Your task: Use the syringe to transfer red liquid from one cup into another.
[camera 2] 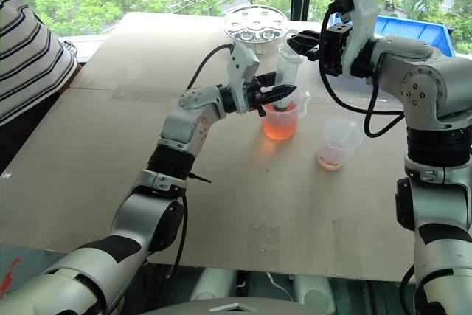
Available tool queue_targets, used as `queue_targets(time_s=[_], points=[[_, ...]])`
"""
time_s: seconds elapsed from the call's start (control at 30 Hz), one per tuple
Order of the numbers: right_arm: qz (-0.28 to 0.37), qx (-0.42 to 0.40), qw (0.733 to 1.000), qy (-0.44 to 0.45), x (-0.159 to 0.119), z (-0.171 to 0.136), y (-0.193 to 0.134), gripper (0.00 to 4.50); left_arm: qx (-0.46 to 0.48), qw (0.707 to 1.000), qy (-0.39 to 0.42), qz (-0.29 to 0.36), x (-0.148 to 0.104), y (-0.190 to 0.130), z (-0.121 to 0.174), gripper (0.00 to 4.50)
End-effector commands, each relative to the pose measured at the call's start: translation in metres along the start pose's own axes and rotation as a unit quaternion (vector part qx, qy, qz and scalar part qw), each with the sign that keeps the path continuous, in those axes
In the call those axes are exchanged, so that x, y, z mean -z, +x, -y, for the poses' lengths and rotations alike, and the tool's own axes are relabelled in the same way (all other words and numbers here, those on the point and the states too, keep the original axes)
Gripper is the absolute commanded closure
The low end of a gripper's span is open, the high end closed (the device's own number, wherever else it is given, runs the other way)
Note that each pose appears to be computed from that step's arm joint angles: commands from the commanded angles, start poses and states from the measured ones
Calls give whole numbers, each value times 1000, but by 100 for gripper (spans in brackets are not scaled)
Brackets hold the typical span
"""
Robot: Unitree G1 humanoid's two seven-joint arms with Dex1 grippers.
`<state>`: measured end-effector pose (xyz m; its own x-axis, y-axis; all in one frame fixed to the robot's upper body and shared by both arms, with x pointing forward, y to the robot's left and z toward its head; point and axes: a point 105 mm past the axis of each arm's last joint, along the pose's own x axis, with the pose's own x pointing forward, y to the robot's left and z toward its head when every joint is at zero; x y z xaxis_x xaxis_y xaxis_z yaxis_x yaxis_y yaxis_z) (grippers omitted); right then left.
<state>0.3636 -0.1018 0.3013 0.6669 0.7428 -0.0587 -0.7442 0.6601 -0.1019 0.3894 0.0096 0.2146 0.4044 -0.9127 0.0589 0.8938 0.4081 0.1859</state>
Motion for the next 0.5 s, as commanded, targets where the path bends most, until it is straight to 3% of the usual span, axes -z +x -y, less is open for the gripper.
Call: queue_targets(time_s=[0.03,0.5], points=[[13,23,999,-42,-14,5,-3,449,16,1000,0,7,-2,1,8,311],[50,46,996,-65,-44,15,-10,449,27,999,-17,-10,8,-3,13,311]])
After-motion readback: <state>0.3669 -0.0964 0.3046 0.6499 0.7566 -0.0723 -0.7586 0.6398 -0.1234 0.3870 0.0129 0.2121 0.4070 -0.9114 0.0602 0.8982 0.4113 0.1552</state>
